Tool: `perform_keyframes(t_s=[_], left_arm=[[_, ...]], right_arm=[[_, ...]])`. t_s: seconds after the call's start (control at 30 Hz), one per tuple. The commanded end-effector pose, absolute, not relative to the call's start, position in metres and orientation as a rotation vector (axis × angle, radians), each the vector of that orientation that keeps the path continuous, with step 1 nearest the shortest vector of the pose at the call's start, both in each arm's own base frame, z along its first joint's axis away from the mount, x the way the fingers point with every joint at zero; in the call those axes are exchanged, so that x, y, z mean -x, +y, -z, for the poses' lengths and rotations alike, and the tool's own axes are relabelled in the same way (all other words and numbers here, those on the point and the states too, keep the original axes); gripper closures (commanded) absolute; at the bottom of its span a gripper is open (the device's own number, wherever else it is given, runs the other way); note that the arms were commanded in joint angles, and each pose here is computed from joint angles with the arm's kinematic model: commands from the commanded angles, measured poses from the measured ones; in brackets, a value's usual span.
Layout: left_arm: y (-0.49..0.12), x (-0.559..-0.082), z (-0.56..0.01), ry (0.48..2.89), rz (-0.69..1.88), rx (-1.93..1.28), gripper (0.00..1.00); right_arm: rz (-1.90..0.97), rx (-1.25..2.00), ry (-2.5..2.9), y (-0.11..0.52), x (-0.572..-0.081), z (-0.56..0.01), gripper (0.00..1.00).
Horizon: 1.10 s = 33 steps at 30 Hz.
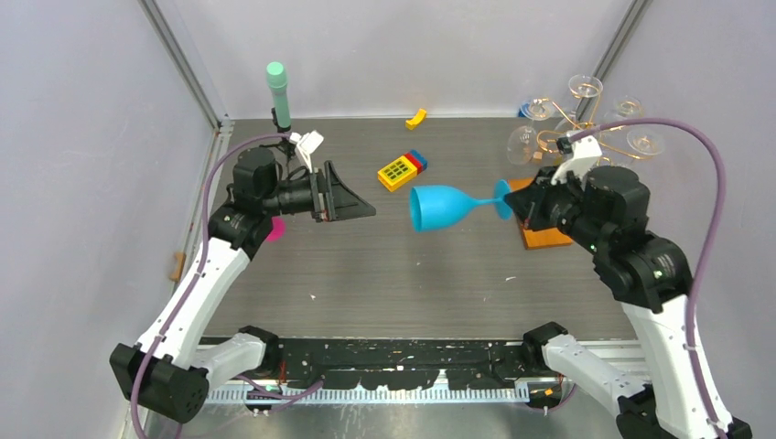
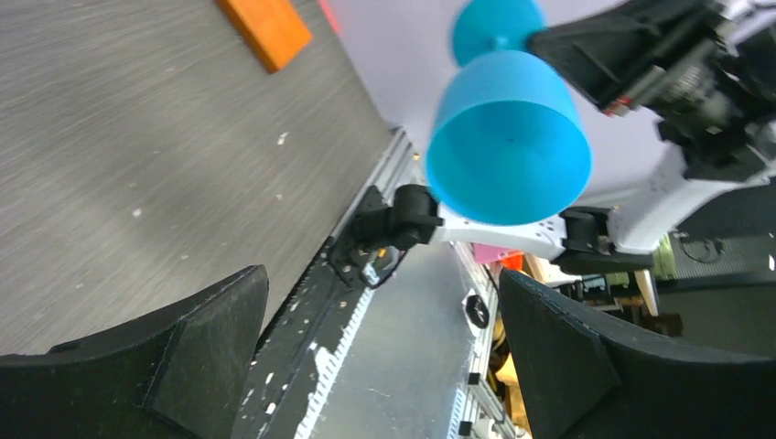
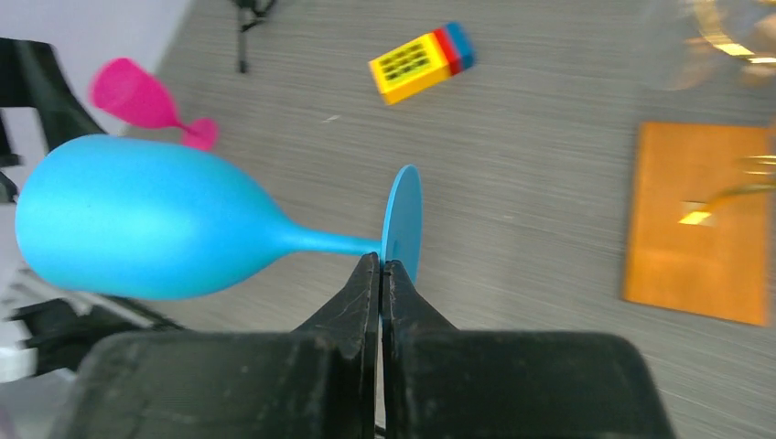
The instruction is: Take the wine glass off the wine glass rack
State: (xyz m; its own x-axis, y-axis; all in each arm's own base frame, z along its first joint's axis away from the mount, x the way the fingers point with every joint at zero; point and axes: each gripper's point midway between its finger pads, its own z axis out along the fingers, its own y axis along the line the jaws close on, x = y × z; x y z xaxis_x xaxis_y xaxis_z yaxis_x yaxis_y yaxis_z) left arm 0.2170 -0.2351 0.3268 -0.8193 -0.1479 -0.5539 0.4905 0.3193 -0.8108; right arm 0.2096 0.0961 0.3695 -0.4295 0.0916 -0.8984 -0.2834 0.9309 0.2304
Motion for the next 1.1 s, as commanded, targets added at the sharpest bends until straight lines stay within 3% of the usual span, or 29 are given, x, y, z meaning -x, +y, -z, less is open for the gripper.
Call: perform_keyframes(t_s=[0.0, 0.23, 0.57, 0.93, 1.0, 1.07], left_arm=[[-0.249, -0.194, -0.377, 1.849, 1.644, -0.415, 0.0], [-0.254, -0.189, -0.403, 1.747, 1.69, -0.394, 0.02], [-0.263, -0.193, -0.409, 1.734, 1.727, -0.363, 0.34], [-0.277, -0.201, -0.392, 1.773, 1.683, -0.371, 0.38], [-0.277, -0.205, -0.385, 1.802, 1.65, -0.367, 0.49], [-0.276, -0.209, -0.372, 1.864, 1.603, -0.347, 0.66]], right_arm=[[-0.806, 0.128, 1.843, 0.155, -0.224, -0.401, 1.0], [-0.878, 0.108, 1.864, 0.17, -0.238, -0.387, 1.0], [-0.888, 0.108, 1.903, 0.18, -0.25, -0.372, 1.0], [-0.81, 0.146, 2.009, 0.198, -0.261, -0.342, 1.0], [-0.807, 0.164, 2.018, 0.204, -0.261, -0.339, 1.0], [-0.798, 0.176, 2.025, 0.207, -0.261, -0.337, 1.0]])
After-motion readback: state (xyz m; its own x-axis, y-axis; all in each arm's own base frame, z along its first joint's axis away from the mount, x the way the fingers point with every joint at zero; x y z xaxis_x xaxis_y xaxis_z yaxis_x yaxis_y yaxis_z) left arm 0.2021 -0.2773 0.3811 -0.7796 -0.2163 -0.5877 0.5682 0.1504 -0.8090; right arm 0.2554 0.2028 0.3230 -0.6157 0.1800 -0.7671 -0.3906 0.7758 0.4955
